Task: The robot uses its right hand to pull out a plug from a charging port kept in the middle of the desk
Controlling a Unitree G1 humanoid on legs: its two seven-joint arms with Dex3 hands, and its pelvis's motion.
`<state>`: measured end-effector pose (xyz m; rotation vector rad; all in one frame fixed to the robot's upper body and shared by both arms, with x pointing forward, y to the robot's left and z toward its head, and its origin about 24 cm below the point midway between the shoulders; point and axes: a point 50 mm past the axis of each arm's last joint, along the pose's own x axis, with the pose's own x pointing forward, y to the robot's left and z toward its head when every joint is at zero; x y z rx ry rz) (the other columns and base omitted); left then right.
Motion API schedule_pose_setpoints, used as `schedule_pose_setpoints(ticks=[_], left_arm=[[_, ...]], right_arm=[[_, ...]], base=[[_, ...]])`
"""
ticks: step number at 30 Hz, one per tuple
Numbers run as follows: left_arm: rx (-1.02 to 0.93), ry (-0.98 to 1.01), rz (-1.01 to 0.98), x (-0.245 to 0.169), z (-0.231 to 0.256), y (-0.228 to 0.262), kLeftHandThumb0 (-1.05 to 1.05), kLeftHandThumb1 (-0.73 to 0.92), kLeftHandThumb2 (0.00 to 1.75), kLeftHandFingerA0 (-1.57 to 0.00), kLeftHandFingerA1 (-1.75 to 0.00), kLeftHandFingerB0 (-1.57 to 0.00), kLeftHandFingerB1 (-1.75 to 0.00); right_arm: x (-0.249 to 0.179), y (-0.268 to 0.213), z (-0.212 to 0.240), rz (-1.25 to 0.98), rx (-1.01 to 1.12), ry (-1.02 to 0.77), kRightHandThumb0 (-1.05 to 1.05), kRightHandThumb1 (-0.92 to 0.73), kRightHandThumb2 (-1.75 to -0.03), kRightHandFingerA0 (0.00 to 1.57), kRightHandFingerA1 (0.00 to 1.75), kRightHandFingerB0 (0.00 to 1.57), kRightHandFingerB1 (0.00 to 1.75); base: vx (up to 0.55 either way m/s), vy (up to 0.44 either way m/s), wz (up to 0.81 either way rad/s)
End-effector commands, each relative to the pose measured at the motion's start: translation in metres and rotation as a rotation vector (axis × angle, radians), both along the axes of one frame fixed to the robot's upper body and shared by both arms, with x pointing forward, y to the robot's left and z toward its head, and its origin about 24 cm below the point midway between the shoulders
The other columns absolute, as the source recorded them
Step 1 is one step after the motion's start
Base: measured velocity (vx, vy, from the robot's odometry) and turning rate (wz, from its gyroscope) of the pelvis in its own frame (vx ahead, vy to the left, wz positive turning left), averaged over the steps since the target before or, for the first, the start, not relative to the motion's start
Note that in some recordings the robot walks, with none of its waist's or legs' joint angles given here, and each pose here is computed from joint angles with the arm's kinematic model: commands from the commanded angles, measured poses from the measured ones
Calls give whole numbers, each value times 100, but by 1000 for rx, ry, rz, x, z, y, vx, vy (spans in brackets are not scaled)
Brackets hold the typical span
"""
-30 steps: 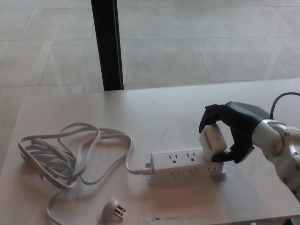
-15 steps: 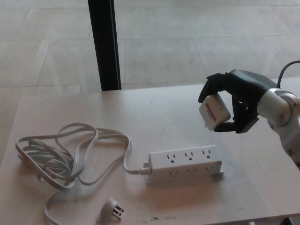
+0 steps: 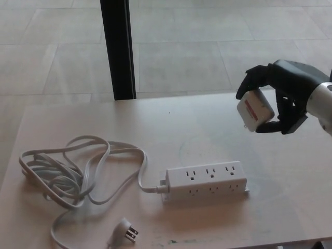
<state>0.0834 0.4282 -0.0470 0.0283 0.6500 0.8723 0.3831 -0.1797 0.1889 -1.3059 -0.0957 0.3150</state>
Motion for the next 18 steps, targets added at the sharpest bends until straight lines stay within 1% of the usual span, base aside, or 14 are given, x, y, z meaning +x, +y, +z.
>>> schedule_pose_setpoints(ticks=[1,2,3,4,5,6,8,9,10,14,15,16,17,18], left_arm=[[18,-21,3,-2,5,4,-104,84,65,-102,-62,-99,-52],[14,-27,10,-2,5,4,-104,84,65,-102,-62,-99,-52],[12,-28,13,-3,5,5,-105,59,113,-99,-64,-96,-56],[12,-29,13,-3,5,5,-105,59,113,-99,-64,-96,-56],[14,-26,13,-3,5,5,-105,82,67,-102,-63,-98,-52],[15,-27,8,-3,5,4,-105,83,66,-101,-63,-97,-52],[15,-25,7,-3,5,4,-105,83,66,-101,-63,-97,-52],[15,-24,13,-3,5,5,-100,56,114,-103,-66,-96,-57],[17,-25,14,-1,5,4,-105,83,65,-105,-62,-99,-51],[11,-38,5,1,6,4,-105,82,66,-104,-63,-99,-52],[13,-38,4,2,6,4,-104,83,66,-104,-63,-99,-52],[7,-41,5,1,6,4,-105,82,66,-104,-63,-99,-52],[6,-40,13,1,5,4,-101,58,113,-103,-66,-96,-57],[4,-42,16,2,5,4,-105,84,63,-105,-63,-98,-52]], right_arm=[[-7,-26,-13,-22,-109,30,-29,-46,-96,96,158,102,88],[-8,-31,-18,-26,-135,25,-29,-46,-96,96,158,102,88],[-7,-33,-21,-40,-147,32,-30,-48,-88,93,156,100,84],[-7,-35,-22,-46,-152,35,-30,-48,-88,93,156,100,84],[-9,-41,-28,-50,-184,41,-25,-49,-84,91,160,97,84],[-11,-45,-33,-58,-208,48,-28,-50,-71,89,153,95,76],[-11,-47,-35,-63,-225,54,-28,-50,-71,89,153,95,76],[-15,-50,-41,-58,-261,44,-30,-51,-64,92,150,92,73],[-15,-52,-42,-54,-286,34,-31,-53,-62,92,148,90,71],[-19,-56,-63,-27,-456,40,-29,-58,-66,90,154,86,68],[-21,-57,-68,-14,-495,38,-29,-59,-65,87,143,87,65],[-23,-57,-77,6,-579,57,-30,-59,-69,80,156,83,82],[-24,-56,-82,19,-611,61,-29,-59,-65,81,166,79,109],[-24,-55,-83,24,-634,60,-29,-57,-69,80,170,79,113]], base=[[0,0,0],[0,0,0],[0,0,0],[0,0,0],[0,0,0],[0,0,0],[0,0,0],[0,0,0],[0,0,0],[0,0,0],[0,0,0],[0,0,0],[0,0,0],[0,0,0]])
